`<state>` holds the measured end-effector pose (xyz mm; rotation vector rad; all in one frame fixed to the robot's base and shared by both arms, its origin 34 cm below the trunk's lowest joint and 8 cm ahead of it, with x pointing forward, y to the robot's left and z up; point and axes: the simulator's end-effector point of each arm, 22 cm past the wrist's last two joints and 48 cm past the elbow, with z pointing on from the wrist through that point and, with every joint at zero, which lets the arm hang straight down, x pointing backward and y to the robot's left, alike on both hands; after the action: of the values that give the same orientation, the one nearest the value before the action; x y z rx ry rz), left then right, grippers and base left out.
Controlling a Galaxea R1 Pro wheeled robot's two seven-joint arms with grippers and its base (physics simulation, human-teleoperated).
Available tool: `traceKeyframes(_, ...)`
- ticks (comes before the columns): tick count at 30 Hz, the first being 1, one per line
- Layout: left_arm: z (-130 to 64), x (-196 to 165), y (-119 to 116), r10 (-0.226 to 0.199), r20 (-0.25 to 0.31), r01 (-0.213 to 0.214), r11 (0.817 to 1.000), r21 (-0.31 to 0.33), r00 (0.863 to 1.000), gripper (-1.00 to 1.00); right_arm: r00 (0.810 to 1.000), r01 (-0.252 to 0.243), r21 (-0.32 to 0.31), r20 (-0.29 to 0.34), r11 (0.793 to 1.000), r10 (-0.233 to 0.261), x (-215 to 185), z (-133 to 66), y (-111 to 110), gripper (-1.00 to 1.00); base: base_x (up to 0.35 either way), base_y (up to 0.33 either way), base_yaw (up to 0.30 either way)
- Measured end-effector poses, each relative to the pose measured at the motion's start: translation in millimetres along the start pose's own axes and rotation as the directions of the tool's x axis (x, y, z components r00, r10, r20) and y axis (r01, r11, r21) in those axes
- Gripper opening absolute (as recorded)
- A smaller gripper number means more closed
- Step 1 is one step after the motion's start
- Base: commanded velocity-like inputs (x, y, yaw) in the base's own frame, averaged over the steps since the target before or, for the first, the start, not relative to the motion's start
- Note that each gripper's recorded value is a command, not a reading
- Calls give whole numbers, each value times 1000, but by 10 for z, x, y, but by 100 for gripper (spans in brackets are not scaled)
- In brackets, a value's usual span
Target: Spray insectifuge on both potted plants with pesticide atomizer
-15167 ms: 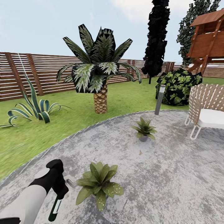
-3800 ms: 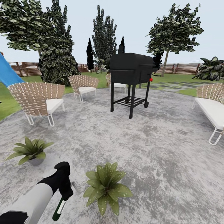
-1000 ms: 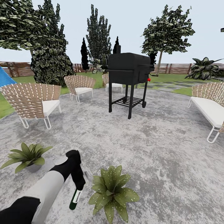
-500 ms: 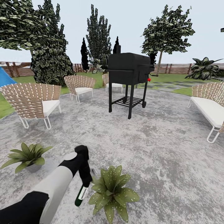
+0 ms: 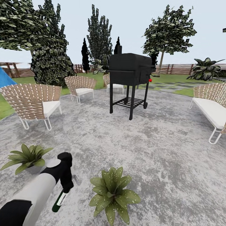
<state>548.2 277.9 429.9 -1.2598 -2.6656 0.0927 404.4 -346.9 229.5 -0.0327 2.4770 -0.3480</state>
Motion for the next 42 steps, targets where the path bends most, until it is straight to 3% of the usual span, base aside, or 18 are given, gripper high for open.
traceKeyframes(2, 85, 26, 36, -3, -1, 3, 1000, -27, 1000, -100, 1000, -2, 0, 0, 1000, 2, -1, -1, 3, 100, 0, 0, 0)
traceKeyframes(3, 178, 1, -7, -8, 17, 9, 1000, -22, 1000, -100, 1000, -3, 1, 0, 1000, 3, 1, -1, 3, 100, 0, 0, 0)
traceKeyframes(6, 181, -140, -101, -12, 71, 12, 1000, 6, 997, -100, 1000, -3, 2, -1, 1000, 3, 6, -2, -6, 100, 0, -192, 0)
traceKeyframes(15, 173, -190, -134, -9, 81, 8, 1000, 11, 997, -100, 1000, -2, 2, 0, 1000, 2, 2, -1, -5, 100, -75, -249, 14)
traceKeyframes(27, 123, -208, -136, -8, 92, 8, 1000, 4, 996, -100, 1000, -5, 1, 10, 1000, 5, -46, -5, 0, 100, -256, -197, 191)
traceKeyframes(33, 114, -290, -88, -20, 132, 22, 1000, -14, 991, -100, 1000, -5, 1, 10, 1000, 5, -47, -5, -3, 100, -262, -192, 24)
traceKeyframes(42, 122, -266, -31, -28, 135, 32, 999, -27, 990, -100, 1000, -4, 0, 9, 1000, 4, -44, -5, 2, 100, -322, -33, 0)
